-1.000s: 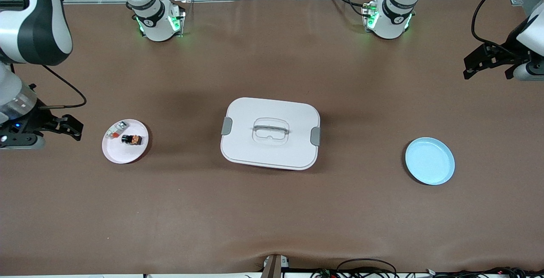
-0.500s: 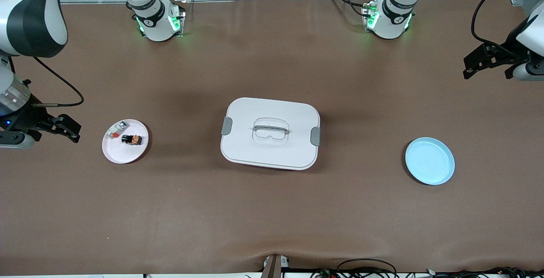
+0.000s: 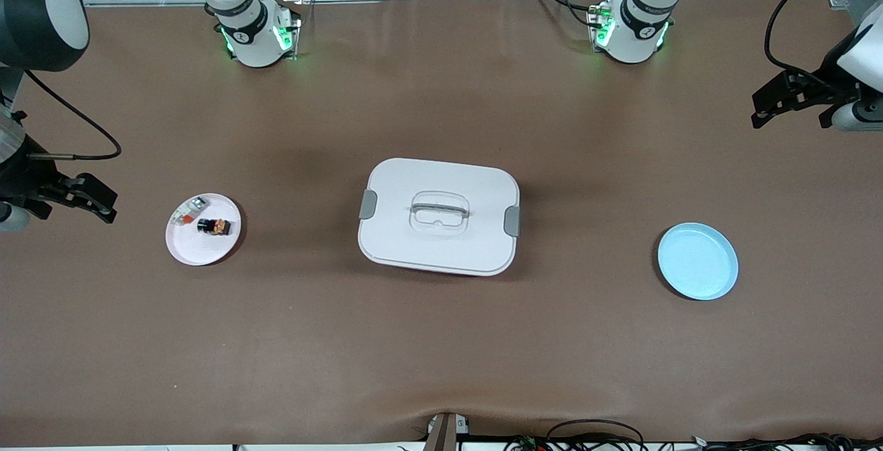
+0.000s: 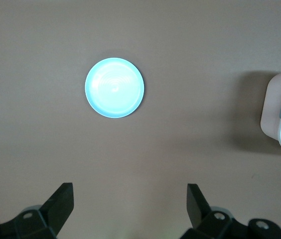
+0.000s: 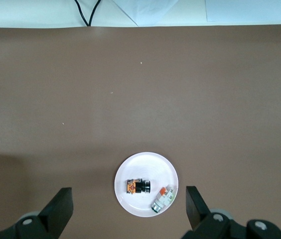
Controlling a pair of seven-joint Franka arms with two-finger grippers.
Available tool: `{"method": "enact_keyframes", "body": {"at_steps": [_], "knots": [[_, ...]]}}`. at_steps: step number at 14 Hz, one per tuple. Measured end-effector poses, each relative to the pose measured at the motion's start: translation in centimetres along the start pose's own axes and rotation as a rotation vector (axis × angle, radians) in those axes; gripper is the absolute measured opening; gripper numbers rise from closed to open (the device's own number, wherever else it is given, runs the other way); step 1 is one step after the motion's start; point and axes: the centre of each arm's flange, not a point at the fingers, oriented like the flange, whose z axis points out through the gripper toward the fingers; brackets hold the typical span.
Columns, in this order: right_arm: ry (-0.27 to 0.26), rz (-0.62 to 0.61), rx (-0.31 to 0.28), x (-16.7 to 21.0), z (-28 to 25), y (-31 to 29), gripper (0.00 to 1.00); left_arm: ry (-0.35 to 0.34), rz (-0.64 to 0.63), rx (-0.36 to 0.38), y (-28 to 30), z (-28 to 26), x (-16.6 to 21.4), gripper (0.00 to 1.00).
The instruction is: Transfer orange switch to right arm and place
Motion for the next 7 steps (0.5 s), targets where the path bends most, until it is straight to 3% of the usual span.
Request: {"method": "enact_keyframes", "body": {"at_steps": [5, 7], "knots": [[-0.009, 0.01, 0.004, -0.2, -2.0, 0.1, 1.0, 0.007, 0.0, 0.0, 0.0, -0.3, 0.0, 1.0], [-0.012, 0.032, 0.038, -0.7, -3.3, 0.4, 1.0, 0.007, 0.0, 0.0, 0.0, -0.3, 0.0, 1.0]]}}
